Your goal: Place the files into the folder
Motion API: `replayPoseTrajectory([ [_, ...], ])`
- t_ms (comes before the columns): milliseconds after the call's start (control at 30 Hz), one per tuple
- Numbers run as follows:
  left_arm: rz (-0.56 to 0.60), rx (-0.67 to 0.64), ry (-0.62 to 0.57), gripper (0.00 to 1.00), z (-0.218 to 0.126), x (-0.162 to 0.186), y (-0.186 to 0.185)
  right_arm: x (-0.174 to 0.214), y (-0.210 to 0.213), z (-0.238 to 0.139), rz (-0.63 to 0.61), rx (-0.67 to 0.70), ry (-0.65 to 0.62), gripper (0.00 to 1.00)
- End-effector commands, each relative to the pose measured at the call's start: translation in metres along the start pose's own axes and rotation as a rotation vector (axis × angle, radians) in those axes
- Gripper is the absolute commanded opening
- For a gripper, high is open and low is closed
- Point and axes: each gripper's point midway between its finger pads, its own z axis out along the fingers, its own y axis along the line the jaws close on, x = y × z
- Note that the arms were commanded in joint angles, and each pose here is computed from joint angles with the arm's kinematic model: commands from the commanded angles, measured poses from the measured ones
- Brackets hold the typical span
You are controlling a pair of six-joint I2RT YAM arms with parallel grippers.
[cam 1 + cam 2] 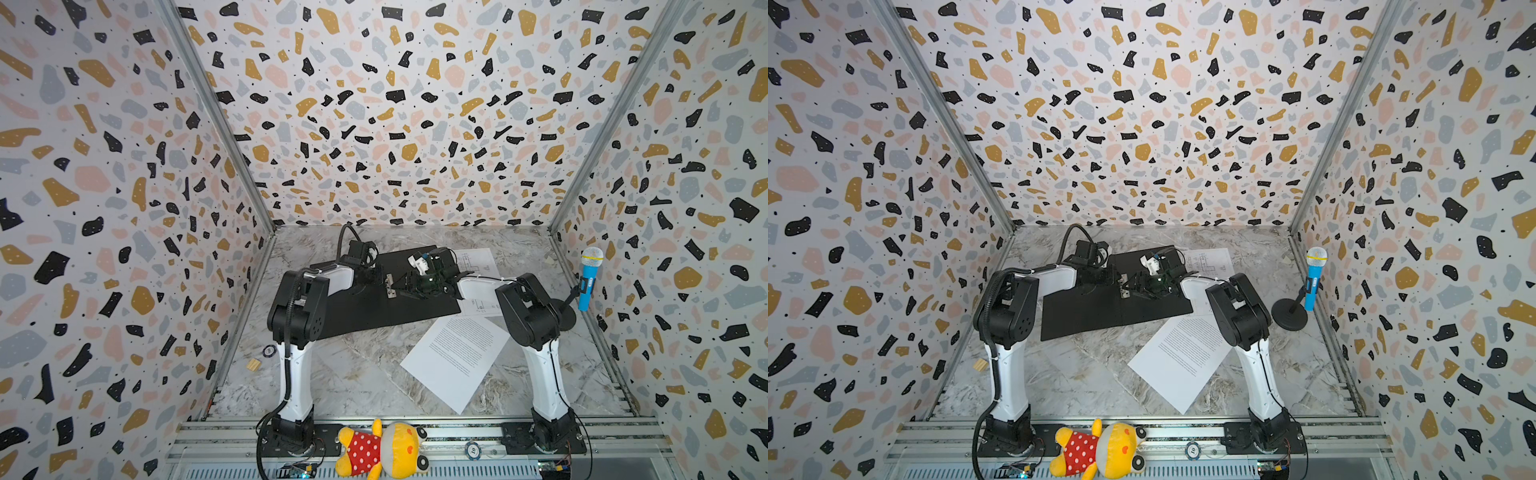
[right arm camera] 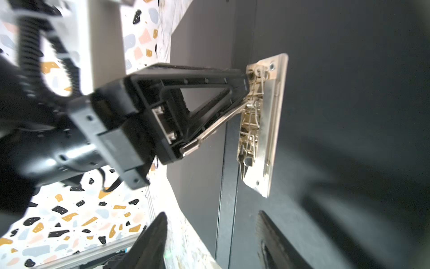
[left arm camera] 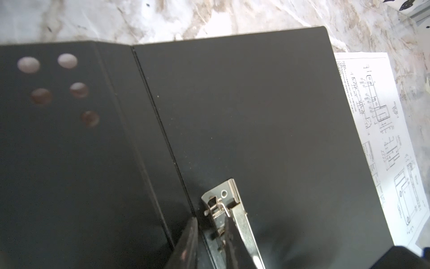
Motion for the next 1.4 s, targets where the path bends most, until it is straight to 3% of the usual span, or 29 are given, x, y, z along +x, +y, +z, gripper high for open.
replayPoseTrajectory([
  [0,0.009,0.056,-0.07,0.31,-0.022,-0.029,-0.02,-0.018,0.022,-0.025,-0.089,-0.04,-0.089,0.7],
  [133,-0.002,0.064,-0.08,0.39,-0.028,-0.031,-0.024,-0.011,0.01,-0.038,-0.102,-0.026,-0.105,0.74],
  [433,-0.074,0.127,-0.097,0.67,-0.044,-0.025,-0.036,0.011,-0.04,-0.039,-0.062,0.124,-0.062,0.75],
  [933,-0.246,0.298,-0.086,0.84,-0.066,0.015,-0.073,0.027,-0.059,-0.037,-0.011,0.152,-0.038,0.75],
  [1067,-0.297,0.377,-0.106,0.85,-0.07,0.015,-0.086,0.03,-0.062,-0.037,0.0,0.155,-0.03,0.75],
  [1367,-0.304,0.401,-0.119,0.86,-0.064,-0.001,-0.095,0.03,-0.06,-0.038,0.0,0.156,-0.029,0.75],
])
